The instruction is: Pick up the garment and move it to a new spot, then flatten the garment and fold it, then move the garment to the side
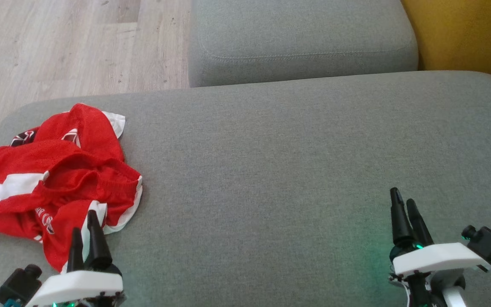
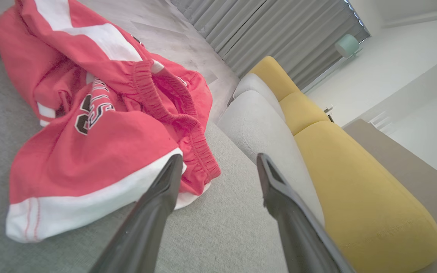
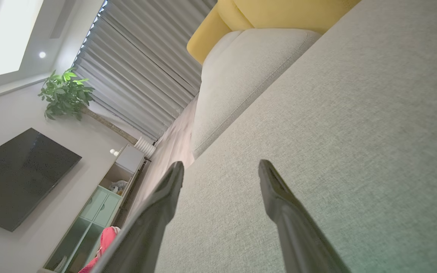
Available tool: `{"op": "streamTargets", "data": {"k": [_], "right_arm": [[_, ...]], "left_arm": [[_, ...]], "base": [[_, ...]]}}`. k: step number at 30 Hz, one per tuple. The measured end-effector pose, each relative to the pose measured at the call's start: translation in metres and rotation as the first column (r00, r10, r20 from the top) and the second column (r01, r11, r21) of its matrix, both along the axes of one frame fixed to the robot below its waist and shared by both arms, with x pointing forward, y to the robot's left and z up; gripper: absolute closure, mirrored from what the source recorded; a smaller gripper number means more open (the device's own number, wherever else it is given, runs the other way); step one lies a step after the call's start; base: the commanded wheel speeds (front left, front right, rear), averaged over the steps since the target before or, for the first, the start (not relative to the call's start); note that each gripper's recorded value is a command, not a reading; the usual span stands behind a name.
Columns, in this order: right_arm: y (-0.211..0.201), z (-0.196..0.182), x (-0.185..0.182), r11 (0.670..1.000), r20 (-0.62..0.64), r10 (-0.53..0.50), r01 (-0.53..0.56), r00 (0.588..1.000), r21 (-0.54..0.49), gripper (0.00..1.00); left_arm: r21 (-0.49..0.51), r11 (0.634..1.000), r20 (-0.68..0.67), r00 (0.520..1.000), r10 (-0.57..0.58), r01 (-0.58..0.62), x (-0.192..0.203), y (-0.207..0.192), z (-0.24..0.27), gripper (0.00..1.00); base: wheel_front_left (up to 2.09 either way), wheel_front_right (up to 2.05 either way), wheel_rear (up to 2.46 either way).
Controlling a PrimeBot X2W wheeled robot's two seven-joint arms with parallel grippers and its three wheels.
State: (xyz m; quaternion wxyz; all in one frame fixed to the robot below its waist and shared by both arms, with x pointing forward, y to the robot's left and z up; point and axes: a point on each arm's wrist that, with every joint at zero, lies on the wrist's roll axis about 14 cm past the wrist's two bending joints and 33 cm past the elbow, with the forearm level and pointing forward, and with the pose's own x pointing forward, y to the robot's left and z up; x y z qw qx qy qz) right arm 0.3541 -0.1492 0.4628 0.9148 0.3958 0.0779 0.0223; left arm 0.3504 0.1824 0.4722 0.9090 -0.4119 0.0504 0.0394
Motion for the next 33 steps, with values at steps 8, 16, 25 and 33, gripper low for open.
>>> {"op": "streamTargets", "data": {"k": [8, 16, 25, 33], "right_arm": [[0.008, 0.004, 0.000, 0.996, 0.027, 0.034, -0.032, 0.999, -0.084, 0.00], [0.017, 0.010, 0.000, 0.981, 0.060, 0.076, -0.064, 0.995, -0.181, 0.00], [0.027, 0.018, 0.001, 0.951, 0.104, 0.127, -0.092, 0.986, -0.295, 0.00], [0.028, 0.011, -0.001, 0.907, 0.092, 0.159, -0.109, 0.983, -0.408, 0.00]], "left_arm": [[0.088, 0.996, 0.016, 1.000, -0.005, 0.003, -0.001, -0.001, 0.004, 0.00], [0.191, 0.982, 0.044, 0.999, -0.022, 0.014, -0.001, -0.005, 0.013, 0.00], [0.300, 0.954, 0.057, 0.998, -0.028, 0.009, -0.005, -0.005, 0.015, 0.00], [0.398, 0.917, 0.070, 0.997, -0.030, 0.000, -0.006, -0.005, 0.018, 0.00]], "base": [[0.00, 0.00, 0.00], [0.00, 0.00, 0.00], [0.00, 0.00, 0.00], [0.00, 0.00, 0.00]]}}
